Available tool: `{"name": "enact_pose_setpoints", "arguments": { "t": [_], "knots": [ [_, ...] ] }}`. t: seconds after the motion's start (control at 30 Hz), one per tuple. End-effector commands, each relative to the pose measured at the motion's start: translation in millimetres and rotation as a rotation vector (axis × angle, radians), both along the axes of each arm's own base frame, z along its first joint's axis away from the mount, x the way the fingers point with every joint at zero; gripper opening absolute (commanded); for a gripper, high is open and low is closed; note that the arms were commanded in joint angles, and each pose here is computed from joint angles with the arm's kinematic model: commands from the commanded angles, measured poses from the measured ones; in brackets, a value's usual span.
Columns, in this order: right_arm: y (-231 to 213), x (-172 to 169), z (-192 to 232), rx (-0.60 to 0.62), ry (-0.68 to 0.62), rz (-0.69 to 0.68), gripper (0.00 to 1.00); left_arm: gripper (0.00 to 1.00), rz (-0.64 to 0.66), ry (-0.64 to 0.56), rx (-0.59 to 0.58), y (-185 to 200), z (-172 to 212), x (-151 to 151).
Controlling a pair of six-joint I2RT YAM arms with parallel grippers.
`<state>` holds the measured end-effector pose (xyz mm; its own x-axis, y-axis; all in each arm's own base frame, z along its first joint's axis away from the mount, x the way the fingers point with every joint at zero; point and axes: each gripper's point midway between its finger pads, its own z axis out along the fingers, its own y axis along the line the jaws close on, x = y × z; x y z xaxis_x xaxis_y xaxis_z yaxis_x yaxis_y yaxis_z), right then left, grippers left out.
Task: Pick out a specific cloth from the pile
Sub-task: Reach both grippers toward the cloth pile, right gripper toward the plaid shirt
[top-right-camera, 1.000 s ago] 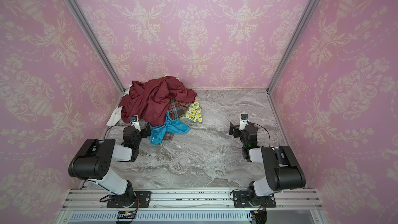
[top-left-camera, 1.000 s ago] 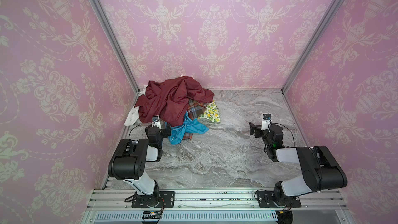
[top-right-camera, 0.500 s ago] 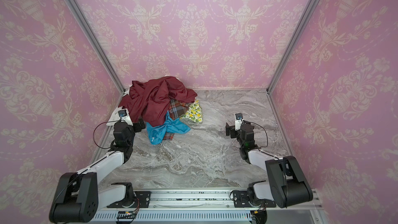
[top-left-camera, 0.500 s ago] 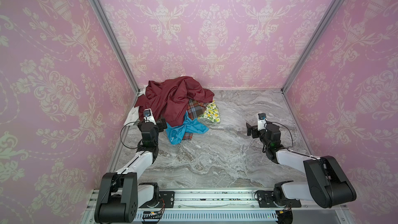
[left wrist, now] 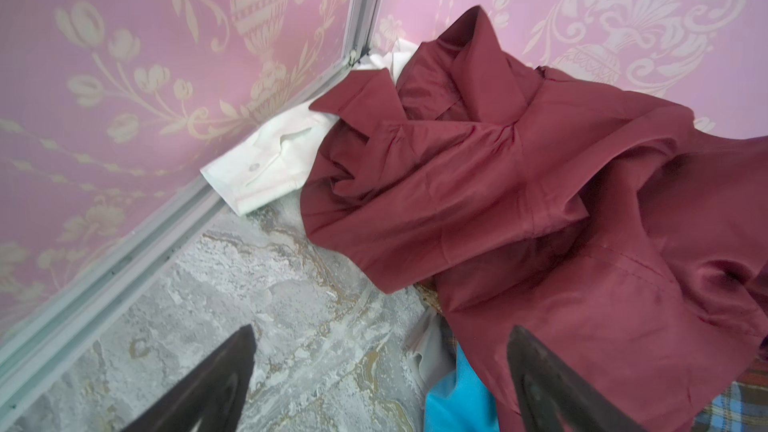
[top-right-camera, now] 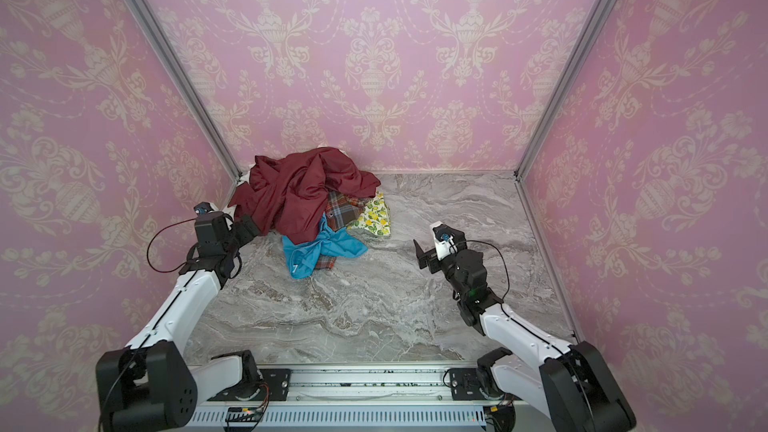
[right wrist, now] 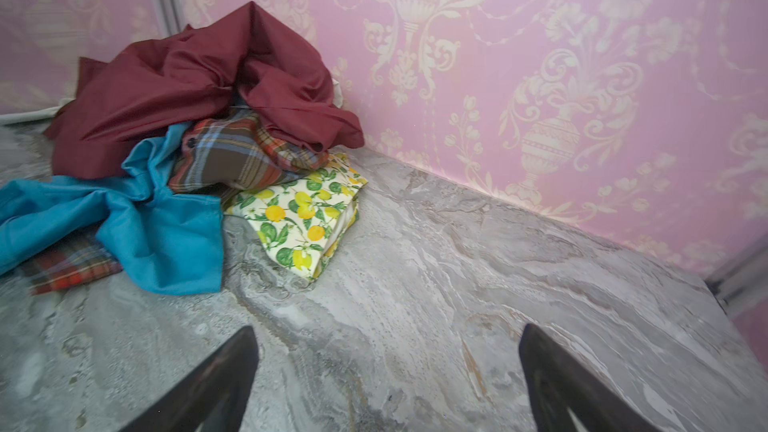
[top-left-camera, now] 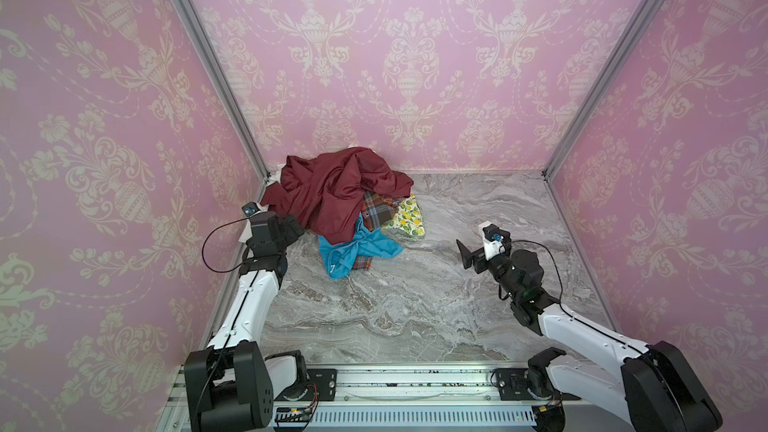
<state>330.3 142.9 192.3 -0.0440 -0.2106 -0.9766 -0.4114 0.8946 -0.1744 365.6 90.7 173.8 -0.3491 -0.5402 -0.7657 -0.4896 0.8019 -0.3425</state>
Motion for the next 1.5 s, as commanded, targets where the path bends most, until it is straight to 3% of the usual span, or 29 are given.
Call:
{"name": "enact_pose_setpoints", "arguments": {
  "t": [0.0, 0.37, 0.7, 0.87, 1.13, 1.3, 1.47],
  "knots": [
    [32, -19, 5, -0.048, -0.057, 0.157, 0.98, 0.95, -0.010, 0.062, -0.215, -13, -19, -5],
    [64, -27, -5, -0.091, -0.040, 0.263, 0.99, 0.88, -0.041, 0.087, -0.432, -32, -39, -4],
    [83, -26, -12, -0.084, 0.005, 0.313, 0.98, 0.58, -0.067, 0.090, -0.595, -54, -52, -10],
    [105, -19, -21, -0.068, 0.084, 0.313, 0.96, 0.54, -0.142, 0.107, -0.500, -58, -31, -16],
    [151, 20, -15, 0.224, 0.297, 0.194, 0.89, 0.53, -0.362, 0.173, -0.182, -104, 12, -27],
    [188, 50, -22, 0.253, 0.428, 0.101, 0.86, 0.57, -0.544, 0.167, -0.035, -146, 52, -27],
    [212, 83, -33, 0.237, 0.509, -0.003, 0.83, 0.58, -0.644, 0.202, 0.054, -167, 52, -28]
  ]
}}
